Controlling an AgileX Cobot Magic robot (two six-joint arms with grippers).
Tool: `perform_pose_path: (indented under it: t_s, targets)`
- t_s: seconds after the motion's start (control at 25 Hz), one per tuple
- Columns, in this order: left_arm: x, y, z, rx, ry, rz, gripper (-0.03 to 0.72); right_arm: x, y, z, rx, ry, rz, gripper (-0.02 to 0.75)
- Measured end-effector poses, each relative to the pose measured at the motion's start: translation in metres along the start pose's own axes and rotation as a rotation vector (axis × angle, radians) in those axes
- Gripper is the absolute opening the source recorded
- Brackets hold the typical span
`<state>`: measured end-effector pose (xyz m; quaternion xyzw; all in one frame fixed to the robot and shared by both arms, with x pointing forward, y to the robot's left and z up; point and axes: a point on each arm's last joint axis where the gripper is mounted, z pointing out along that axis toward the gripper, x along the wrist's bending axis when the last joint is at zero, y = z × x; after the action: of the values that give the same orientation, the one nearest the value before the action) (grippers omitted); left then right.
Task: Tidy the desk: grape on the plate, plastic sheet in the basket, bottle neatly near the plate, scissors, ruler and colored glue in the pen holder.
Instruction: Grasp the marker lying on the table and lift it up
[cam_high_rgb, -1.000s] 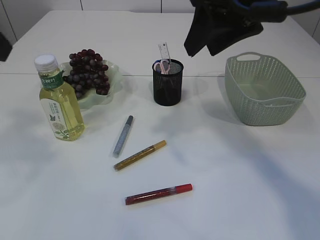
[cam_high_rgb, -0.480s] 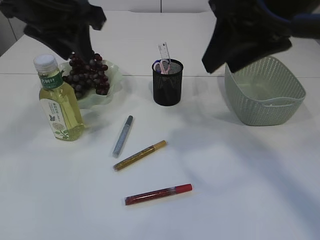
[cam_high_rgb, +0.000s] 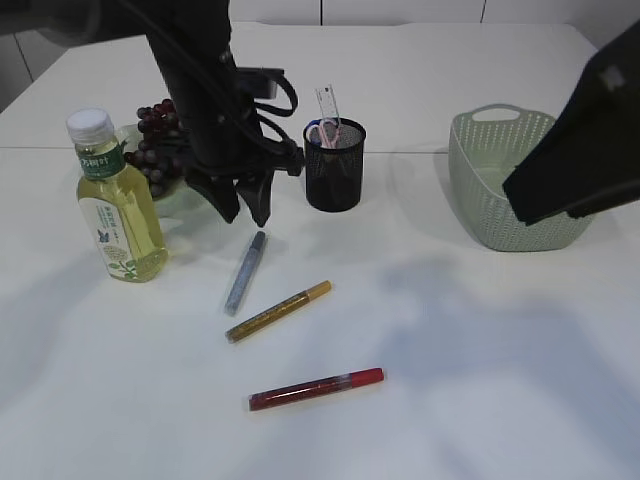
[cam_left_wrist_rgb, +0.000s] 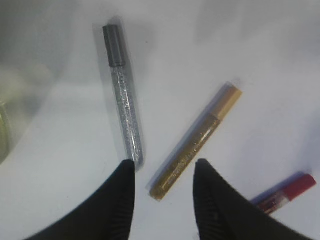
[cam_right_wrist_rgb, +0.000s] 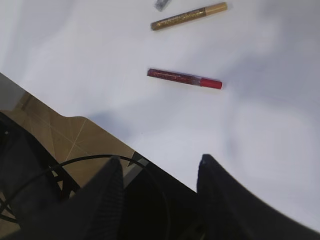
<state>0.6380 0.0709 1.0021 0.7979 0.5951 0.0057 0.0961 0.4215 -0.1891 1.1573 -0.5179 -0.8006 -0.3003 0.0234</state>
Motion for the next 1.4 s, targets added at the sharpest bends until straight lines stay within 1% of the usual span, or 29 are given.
perform_pose_path:
  t_s: [0.08,0.2,0.6,0.92,1.4]
  targets:
    - [0.007,0.006,0.021,0.035,-0.008,-0.027,0.289,0.003,-0.004,-0.008,-0.026,0.004,-0.009,0.386]
    - [0.018,0.012,0.040,0.059,-0.002,-0.050,0.289,0.005,-0.006,-0.012,-0.039,0.004,-0.015,0.386]
    - [0.024,0.011,0.084,0.135,0.020,-0.051,0.289,0.005,-0.006,-0.012,-0.039,0.004,-0.013,0.386]
    - [0.025,0.010,0.101,0.163,0.021,-0.056,0.289,0.005,-0.006,-0.012,-0.039,0.004,-0.013,0.386]
    - [0.026,0.008,0.109,0.180,0.021,-0.057,0.289,0.005,-0.006,-0.012,-0.039,0.004,-0.013,0.386]
